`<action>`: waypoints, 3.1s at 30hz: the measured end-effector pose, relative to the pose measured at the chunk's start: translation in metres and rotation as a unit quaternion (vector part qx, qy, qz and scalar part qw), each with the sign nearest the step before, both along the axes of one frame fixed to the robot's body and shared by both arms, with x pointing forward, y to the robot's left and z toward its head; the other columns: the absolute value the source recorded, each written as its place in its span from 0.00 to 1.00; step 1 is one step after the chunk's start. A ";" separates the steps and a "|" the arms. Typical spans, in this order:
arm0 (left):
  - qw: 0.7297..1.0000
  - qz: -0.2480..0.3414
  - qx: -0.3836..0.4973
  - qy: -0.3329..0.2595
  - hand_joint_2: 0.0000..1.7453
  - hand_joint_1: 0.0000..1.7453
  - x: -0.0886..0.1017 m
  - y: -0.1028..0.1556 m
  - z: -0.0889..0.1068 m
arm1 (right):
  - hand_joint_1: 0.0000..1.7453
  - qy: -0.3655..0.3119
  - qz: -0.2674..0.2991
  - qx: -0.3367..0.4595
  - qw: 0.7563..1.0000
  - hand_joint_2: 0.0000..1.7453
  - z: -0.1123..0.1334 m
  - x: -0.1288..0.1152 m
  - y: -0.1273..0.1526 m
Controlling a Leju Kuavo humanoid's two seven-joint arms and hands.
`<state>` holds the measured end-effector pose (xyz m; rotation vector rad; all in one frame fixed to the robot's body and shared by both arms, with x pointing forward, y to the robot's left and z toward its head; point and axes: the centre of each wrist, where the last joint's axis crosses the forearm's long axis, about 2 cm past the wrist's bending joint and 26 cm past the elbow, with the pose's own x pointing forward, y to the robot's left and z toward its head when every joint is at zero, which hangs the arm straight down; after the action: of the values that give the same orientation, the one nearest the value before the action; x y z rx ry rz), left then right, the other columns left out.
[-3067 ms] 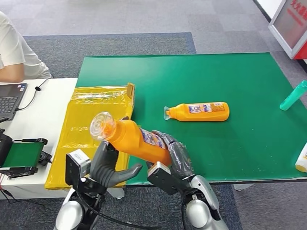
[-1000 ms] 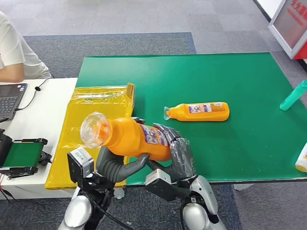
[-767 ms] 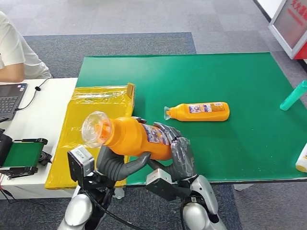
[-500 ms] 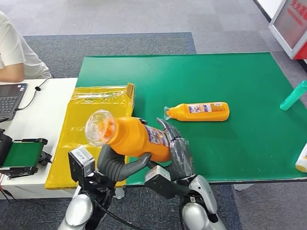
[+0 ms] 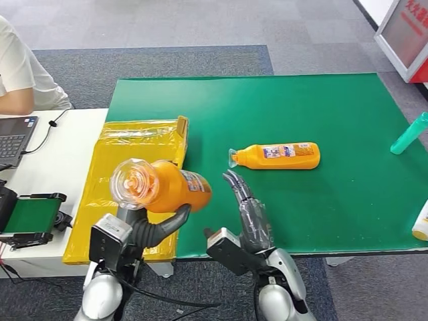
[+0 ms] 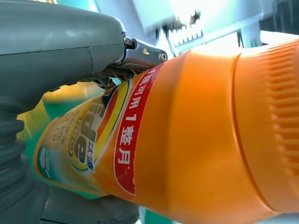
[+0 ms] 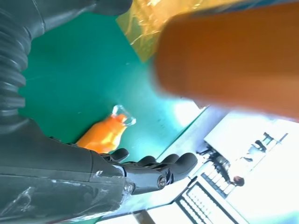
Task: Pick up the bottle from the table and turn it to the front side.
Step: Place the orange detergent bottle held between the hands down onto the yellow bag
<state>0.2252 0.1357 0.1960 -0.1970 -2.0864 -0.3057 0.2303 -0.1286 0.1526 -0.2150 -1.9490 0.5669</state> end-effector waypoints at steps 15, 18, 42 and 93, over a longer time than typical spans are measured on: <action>0.913 0.287 0.278 -0.086 1.00 1.00 0.022 0.074 -0.001 | 0.00 -0.025 -0.029 0.028 0.999 1.00 0.017 -0.010 -0.024; 0.910 0.294 0.281 -0.084 1.00 1.00 0.022 0.077 -0.002 | 0.00 -0.027 -0.031 0.030 0.999 1.00 0.019 -0.010 -0.025; 0.757 0.359 0.543 -0.065 1.00 1.00 0.049 0.108 -0.031 | 0.00 -0.025 0.033 0.040 0.998 1.00 0.032 -0.010 -0.015; 0.729 0.255 0.635 0.029 1.00 0.00 0.072 0.095 -0.063 | 0.00 -0.080 0.082 0.061 0.991 1.00 0.060 -0.014 -0.002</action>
<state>0.2970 0.2307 0.1329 1.1474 -1.3566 -1.2526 0.2167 -0.1311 0.2125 -0.0228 -2.1640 0.5476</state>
